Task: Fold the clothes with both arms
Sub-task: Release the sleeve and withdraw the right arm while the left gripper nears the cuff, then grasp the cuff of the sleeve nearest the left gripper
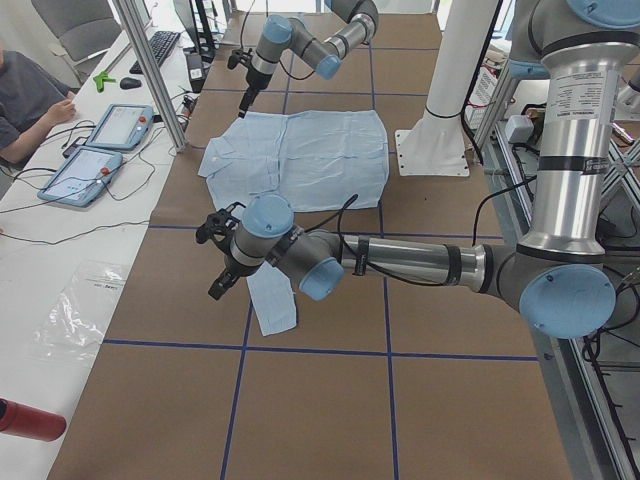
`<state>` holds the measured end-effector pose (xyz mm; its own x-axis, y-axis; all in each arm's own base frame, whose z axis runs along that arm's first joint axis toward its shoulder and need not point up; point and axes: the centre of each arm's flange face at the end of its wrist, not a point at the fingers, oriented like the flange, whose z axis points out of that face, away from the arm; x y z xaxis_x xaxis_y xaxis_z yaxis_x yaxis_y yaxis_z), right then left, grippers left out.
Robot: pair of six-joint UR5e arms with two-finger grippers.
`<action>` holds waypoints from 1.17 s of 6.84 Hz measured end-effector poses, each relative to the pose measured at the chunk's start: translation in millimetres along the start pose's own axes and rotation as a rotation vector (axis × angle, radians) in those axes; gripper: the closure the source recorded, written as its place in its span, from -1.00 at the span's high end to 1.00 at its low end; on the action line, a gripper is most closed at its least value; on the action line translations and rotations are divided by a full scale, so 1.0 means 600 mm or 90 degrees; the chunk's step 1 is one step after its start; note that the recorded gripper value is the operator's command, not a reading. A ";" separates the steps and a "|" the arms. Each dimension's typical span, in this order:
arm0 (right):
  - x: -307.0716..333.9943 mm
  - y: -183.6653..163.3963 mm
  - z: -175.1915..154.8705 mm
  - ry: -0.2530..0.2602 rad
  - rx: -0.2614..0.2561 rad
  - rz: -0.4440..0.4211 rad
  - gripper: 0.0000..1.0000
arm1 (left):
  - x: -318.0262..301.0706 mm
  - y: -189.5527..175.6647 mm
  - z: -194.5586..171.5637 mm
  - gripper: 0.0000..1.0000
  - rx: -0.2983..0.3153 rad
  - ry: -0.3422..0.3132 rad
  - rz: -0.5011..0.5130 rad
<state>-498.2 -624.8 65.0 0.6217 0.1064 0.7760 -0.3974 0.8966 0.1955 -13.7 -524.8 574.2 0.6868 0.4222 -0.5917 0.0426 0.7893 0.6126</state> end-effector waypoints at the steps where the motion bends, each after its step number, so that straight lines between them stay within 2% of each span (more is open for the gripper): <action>1: 0.114 -0.042 -0.016 -0.010 -0.025 -0.036 1.00 | 0.022 0.039 0.038 0.86 0.019 0.013 -0.059; 3: 0.342 -0.108 -0.061 -0.028 -0.062 -0.097 1.00 | 0.067 0.111 0.107 0.43 0.042 0.018 -0.187; 5: 0.503 -0.118 -0.097 -0.041 -0.083 -0.138 1.00 | 0.090 0.191 0.168 0.39 0.042 0.026 -0.284; 8: 0.565 -0.093 -0.124 -0.046 -0.082 -0.150 1.00 | 0.110 0.249 0.219 0.40 0.022 0.024 -0.293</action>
<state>-214.8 -606.8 272.6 0.6350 -0.1391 0.7599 -0.1547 0.9408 0.3015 133.5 -437.7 695.6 0.5633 0.0474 -0.8249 0.3616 0.8835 0.2978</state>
